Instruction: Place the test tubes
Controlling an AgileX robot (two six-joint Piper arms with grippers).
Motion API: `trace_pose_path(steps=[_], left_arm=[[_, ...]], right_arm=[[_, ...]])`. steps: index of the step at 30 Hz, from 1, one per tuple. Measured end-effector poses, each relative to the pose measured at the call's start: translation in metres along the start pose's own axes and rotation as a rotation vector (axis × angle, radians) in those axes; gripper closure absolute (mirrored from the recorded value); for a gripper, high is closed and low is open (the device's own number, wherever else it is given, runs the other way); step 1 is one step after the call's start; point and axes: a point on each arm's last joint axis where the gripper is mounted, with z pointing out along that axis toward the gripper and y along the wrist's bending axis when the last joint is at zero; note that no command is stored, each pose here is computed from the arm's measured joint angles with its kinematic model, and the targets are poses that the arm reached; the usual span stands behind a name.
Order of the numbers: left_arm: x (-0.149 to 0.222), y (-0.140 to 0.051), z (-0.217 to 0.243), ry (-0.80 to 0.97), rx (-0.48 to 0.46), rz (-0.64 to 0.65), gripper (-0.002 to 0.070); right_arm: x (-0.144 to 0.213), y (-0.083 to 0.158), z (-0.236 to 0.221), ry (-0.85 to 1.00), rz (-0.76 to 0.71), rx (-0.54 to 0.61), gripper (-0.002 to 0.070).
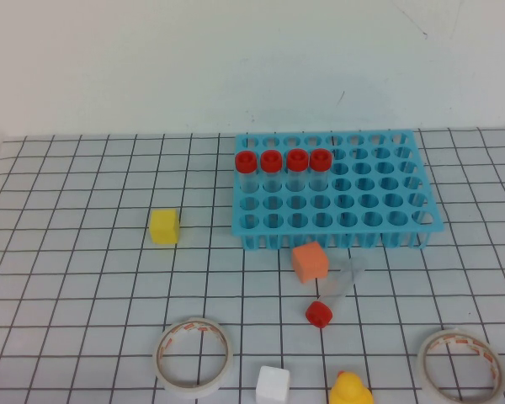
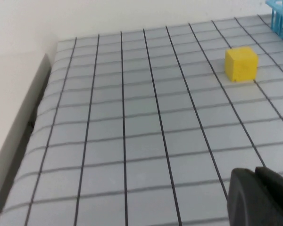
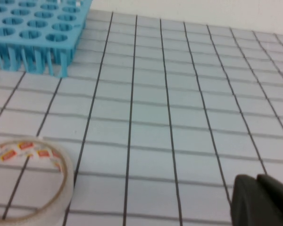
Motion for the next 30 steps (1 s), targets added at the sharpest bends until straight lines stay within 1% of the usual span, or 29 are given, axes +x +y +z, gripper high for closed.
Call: trace_pose_path(steps=[2,4,6,7,10,12,14,18,22,24,26,28,29,30], left_arm=[[-0.005,0.001,0.000,-0.060,-0.008,0.000,0.0676],[-0.016,0.002,-0.001,-0.172,-0.022,0.000,0.0676],[-0.027,0.003,-0.004,-0.297,-0.038,0.002,0.0676],[-0.038,0.005,-0.009,-0.434,-0.056,0.011,0.0676],[-0.050,0.006,-0.015,-0.581,-0.075,0.012,0.0676],[-0.055,0.007,-0.018,-0.642,-0.084,0.013,0.0676],[-0.057,0.007,-0.020,-0.678,-0.088,0.013,0.0676],[-0.062,0.008,-0.024,-0.745,-0.097,0.013,0.0676],[-0.067,0.008,-0.030,-0.826,-0.093,-0.016,0.0676],[-0.069,0.006,-0.031,-0.855,-0.079,-0.003,0.0676],[-0.071,0.003,-0.031,-0.830,-0.064,0.067,0.0676],[-0.080,0.001,-0.033,-0.764,-0.060,0.124,0.0676],[-0.097,0.001,-0.041,-0.700,-0.060,0.118,0.0676],[-0.105,0.001,-0.046,-0.665,-0.059,0.102,0.0676]], right_arm=[[-0.002,0.000,0.001,-0.038,0.001,0.002,0.0678],[-0.008,0.000,0.000,-0.105,0.000,0.006,0.0678],[-0.019,-0.001,-0.001,-0.231,0.001,0.014,0.0678],[-0.028,-0.002,-0.004,-0.333,0.001,0.021,0.0678],[-0.043,-0.003,-0.011,-0.518,0.001,0.033,0.0678],[-0.050,-0.003,-0.015,-0.609,0.001,0.038,0.0678],[-0.056,-0.003,-0.020,-0.686,0.001,0.043,0.0678],[-0.061,-0.004,-0.025,-0.770,0.009,0.049,0.0678],[-0.062,-0.005,-0.025,-0.776,0.011,0.054,0.0678],[-0.062,-0.005,-0.025,-0.773,0.025,0.054,0.0678],[-0.062,-0.006,-0.025,-0.775,0.053,0.055,0.0678],[-0.065,-0.007,-0.026,-0.767,0.071,0.056,0.0678],[-0.073,-0.008,-0.031,-0.762,0.075,0.055,0.0678],[-0.081,-0.009,-0.036,-0.771,0.074,0.056,0.0678]])
